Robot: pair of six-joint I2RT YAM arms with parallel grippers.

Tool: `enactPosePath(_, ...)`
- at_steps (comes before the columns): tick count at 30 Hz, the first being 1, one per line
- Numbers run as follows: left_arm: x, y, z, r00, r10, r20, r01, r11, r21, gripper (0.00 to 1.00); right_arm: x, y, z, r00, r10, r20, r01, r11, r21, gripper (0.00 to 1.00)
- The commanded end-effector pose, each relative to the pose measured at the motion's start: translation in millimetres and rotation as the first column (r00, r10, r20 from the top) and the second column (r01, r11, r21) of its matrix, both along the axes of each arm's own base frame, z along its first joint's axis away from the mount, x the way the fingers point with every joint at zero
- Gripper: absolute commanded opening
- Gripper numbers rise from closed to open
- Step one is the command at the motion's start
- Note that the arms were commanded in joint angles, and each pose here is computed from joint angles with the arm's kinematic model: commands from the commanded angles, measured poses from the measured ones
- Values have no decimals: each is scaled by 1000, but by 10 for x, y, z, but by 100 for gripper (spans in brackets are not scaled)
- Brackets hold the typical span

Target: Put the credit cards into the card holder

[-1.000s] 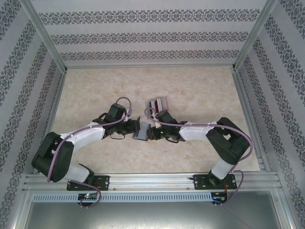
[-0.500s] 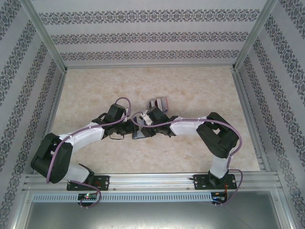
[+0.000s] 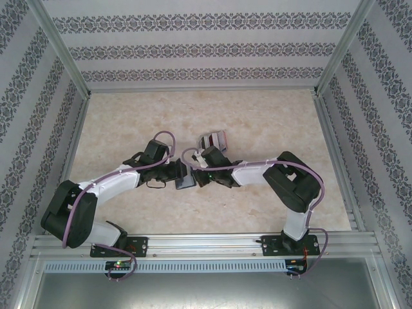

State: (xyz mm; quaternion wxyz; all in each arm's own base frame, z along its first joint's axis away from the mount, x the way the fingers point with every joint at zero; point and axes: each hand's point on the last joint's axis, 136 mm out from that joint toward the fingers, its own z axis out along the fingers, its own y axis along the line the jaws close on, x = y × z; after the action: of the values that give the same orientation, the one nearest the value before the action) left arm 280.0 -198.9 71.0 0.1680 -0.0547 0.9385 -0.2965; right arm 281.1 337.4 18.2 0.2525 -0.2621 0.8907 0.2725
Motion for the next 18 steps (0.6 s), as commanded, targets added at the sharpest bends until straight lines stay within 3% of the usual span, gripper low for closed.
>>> enactPosePath(1,99,53,89,1000,14,21,-14,1000,7,51,-282,129,57,990,26,-142,-2,987,161,0)
enactPosePath(7,271,66,122,999,39,23,-39,999,-11,48,-354,77,100,981,-5,-195,45,979,201,0)
enactPosePath(15,365,71,-311,996,41,-80,-35,997,70,20,-348,160,171,945,21,-325,96,935,341,0)
enactPosePath(18,334,178,-449,993,56,-104,-41,989,142,14,-308,141,194,930,-7,-367,149,921,360,0)
